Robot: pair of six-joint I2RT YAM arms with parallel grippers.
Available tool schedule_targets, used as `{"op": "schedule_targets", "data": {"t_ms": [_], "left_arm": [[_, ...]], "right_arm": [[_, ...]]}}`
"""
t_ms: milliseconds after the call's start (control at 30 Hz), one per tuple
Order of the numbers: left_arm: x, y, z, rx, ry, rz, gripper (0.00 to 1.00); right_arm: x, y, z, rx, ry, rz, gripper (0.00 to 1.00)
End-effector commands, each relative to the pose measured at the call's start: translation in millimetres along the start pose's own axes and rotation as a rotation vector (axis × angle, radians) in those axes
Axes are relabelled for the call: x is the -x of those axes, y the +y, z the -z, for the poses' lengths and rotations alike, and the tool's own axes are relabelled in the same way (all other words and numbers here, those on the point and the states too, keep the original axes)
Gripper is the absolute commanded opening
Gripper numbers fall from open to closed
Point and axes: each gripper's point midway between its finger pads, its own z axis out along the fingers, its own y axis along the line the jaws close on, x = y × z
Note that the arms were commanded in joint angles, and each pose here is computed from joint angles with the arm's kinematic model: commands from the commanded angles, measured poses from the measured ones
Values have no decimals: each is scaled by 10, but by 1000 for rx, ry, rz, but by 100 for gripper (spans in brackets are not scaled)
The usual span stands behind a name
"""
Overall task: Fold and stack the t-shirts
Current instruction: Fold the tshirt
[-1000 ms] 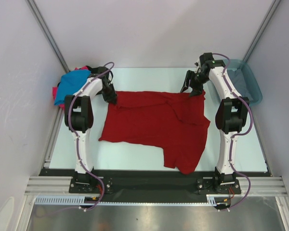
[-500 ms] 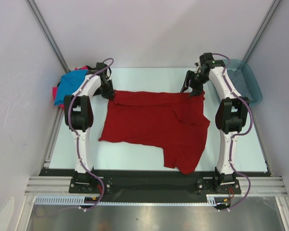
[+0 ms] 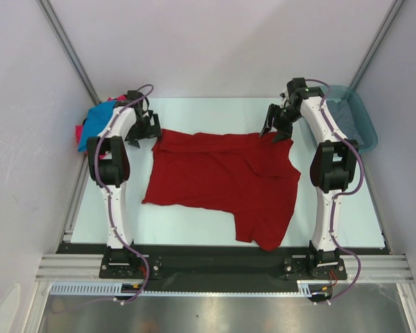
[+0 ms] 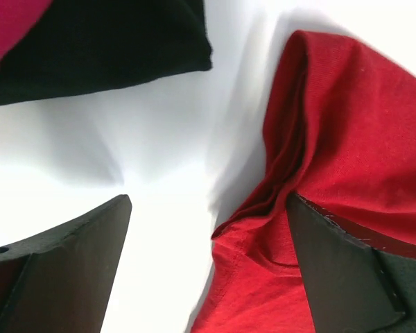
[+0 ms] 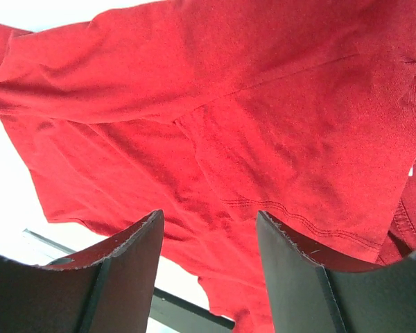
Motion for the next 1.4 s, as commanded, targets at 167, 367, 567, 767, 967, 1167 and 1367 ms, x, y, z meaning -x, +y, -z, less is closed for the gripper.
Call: {"op": "schedule_targets", "data": {"t_ms": [167,367,567,767,967,1167,1367], "left_arm": [[103,-32,156,-15,-43,-2,100],[4,-286,112,-151,0,61,100],[247,-585,416,-317,-120,75,100],[536,-950,687,-518,-200,132,100],[735,-1265,988,-678,-266,100,100],[651,-1688,899,-861,-184,131,100],[468,-2060,723,-918,-120,116,100]], "right_arm": [[-110,-91,-33,-33,36,14,61],[-104,-434,16,-234,12,2,60],[-162,-725,-18,-292,11,-7,57],[80,-467,-177,-98,-33,-9,54],[386,-283,-307,-12,-65,3,54],[524,-372,-612,0,-64,-4,54],[491,-745,-830,-83,-39,-53,54]]}}
